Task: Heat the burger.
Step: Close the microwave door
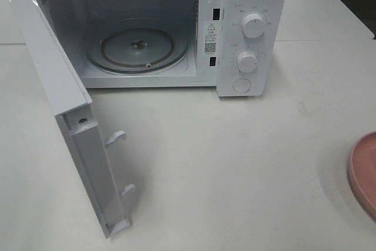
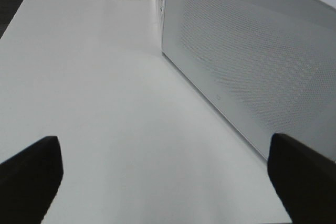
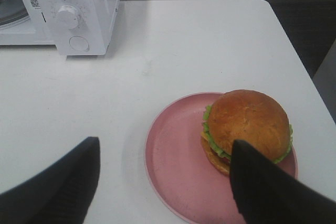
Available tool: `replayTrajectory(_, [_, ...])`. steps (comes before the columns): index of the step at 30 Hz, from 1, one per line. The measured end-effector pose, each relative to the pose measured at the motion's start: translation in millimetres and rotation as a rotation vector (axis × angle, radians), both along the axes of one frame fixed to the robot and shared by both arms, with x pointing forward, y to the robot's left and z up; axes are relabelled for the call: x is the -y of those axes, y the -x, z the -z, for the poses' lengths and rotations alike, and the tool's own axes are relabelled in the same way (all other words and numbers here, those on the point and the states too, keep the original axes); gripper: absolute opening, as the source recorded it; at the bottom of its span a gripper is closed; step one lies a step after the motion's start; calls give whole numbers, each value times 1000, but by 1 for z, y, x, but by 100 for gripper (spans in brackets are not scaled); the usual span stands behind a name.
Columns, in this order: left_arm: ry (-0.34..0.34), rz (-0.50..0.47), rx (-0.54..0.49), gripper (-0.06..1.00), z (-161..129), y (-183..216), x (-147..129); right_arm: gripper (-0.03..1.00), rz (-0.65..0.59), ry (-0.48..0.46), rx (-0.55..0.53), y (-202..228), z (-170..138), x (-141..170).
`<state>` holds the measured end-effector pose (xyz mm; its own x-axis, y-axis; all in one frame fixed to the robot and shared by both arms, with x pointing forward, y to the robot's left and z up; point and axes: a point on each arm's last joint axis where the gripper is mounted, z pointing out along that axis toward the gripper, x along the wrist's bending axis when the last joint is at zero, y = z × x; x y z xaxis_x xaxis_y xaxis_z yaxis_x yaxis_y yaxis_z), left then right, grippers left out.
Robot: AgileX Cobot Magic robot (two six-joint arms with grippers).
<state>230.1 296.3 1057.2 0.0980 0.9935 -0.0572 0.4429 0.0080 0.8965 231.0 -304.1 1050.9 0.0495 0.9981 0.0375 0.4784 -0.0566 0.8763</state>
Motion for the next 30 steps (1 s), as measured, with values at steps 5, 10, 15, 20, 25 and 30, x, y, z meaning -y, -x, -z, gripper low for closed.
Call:
replayTrajectory(5, [0,0,0,98,0,0,0,68,0,0,0,0,0,0])
replayTrajectory(10, [0,0,0,98,0,0,0,68,0,0,0,0,0,0])
replayTrajectory(15, [0,0,0,98,0,0,0,68,0,0,0,0,0,0])
replayTrajectory(20, [0,-2,28,97,-12,1,0,68,0,0,0,0,0,0])
replayTrajectory(25, [-18,-15,-8,83,-16,-13,-1,68,0,1,0,0,0,0])
replayTrajectory(30, [0,-8,-19,46,-21,-29,1,68,0,1,0,0,0,0])
